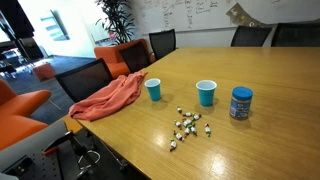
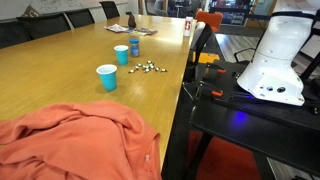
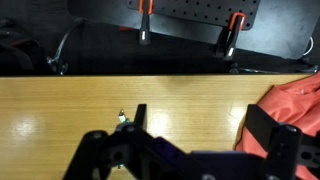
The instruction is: Move the blue cup on the left to the right
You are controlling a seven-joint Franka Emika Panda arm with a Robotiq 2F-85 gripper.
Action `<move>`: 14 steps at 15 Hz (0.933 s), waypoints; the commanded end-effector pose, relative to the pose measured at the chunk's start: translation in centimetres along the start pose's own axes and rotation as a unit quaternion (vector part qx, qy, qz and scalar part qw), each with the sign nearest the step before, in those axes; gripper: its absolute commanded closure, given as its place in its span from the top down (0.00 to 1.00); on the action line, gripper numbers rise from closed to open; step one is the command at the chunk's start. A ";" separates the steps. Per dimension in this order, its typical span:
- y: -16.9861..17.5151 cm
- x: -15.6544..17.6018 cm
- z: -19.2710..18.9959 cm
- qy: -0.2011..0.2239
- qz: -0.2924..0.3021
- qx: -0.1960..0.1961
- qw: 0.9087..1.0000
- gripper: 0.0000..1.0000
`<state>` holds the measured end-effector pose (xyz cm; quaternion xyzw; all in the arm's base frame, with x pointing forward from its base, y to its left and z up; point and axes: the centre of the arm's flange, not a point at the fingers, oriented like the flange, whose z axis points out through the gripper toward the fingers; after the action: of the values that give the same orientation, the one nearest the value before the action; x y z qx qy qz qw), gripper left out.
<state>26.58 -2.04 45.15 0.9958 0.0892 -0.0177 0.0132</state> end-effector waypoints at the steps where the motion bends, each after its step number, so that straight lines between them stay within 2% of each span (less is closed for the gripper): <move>1: 0.0 0.0 0.0 0.000 0.000 0.000 1.000 1.00; 7: 0.0 0.0 0.0 0.000 0.000 0.000 1.000 1.00; 8: -0.1 1.1 0.4 0.006 0.013 -0.008 1.000 1.00; 14: -1.0 11.1 4.0 0.078 0.072 0.001 0.994 1.00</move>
<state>31.23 -1.04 43.61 0.9976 0.0440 0.0530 0.0104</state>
